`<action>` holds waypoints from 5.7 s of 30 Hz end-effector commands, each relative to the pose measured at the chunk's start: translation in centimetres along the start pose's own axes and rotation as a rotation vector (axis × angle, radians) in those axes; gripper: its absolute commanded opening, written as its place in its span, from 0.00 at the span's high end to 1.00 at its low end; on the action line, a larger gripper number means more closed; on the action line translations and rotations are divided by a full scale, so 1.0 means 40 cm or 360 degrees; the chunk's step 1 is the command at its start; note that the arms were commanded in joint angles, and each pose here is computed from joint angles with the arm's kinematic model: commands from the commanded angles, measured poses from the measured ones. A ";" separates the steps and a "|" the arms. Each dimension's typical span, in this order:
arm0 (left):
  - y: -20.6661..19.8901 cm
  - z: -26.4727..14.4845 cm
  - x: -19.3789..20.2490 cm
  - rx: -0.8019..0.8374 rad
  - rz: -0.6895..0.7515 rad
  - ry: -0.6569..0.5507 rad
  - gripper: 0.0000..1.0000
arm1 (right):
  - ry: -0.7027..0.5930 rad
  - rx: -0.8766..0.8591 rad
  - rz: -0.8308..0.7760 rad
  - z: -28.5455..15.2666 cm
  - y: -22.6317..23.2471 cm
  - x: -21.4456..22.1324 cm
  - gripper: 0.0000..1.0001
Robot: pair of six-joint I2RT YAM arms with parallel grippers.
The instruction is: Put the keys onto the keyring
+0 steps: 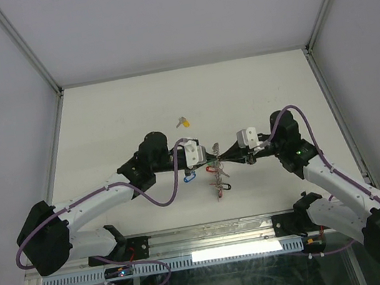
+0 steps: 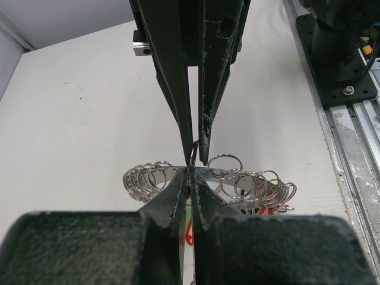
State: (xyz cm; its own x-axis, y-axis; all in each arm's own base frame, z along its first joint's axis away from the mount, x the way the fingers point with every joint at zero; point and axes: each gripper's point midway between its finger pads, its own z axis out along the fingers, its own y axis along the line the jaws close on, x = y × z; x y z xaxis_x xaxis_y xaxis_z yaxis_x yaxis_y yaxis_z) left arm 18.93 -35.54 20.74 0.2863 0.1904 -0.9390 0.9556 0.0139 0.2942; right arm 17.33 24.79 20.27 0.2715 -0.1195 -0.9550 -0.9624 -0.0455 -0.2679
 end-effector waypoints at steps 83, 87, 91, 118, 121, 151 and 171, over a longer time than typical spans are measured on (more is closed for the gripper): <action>0.059 -0.007 -0.080 -0.0147 0.0233 -0.0084 1.00 | -0.0638 0.0537 0.0190 -0.011 -0.108 -0.159 1.00; 0.041 -0.009 -0.083 -0.0109 0.0245 -0.0102 0.90 | -0.0638 0.0535 0.0172 -0.010 -0.104 -0.157 1.00; 0.051 -0.034 -0.082 -0.0218 0.0216 -0.0113 0.55 | -0.0593 0.0506 0.0071 -0.011 -0.089 -0.149 1.00; 0.006 -0.043 -0.132 -0.0114 0.0081 -0.0287 0.66 | -0.0493 0.0408 -0.0215 -0.014 -0.066 -0.171 1.00; 0.005 -0.034 -0.122 -0.0092 0.0072 -0.0261 0.67 | -0.0493 0.0401 -0.0225 -0.016 -0.065 -0.177 1.00; 0.010 -0.018 -0.132 -0.0044 0.0103 -0.0255 0.83 | -0.0461 0.0285 -0.0221 -0.002 -0.045 -0.166 1.00; 0.056 -0.028 -0.100 -0.0198 0.0149 -0.0139 1.00 | -0.0403 0.0153 -0.0209 0.005 -0.017 -0.157 1.00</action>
State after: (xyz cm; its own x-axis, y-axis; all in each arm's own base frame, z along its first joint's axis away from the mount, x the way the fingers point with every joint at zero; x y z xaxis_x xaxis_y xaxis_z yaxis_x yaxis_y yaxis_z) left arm 18.33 -35.27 22.80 0.2942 0.1294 -0.9469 0.9525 0.0422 0.3017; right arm 17.28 25.49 23.43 0.3020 0.0919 -0.9489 -0.9506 0.1037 -0.2925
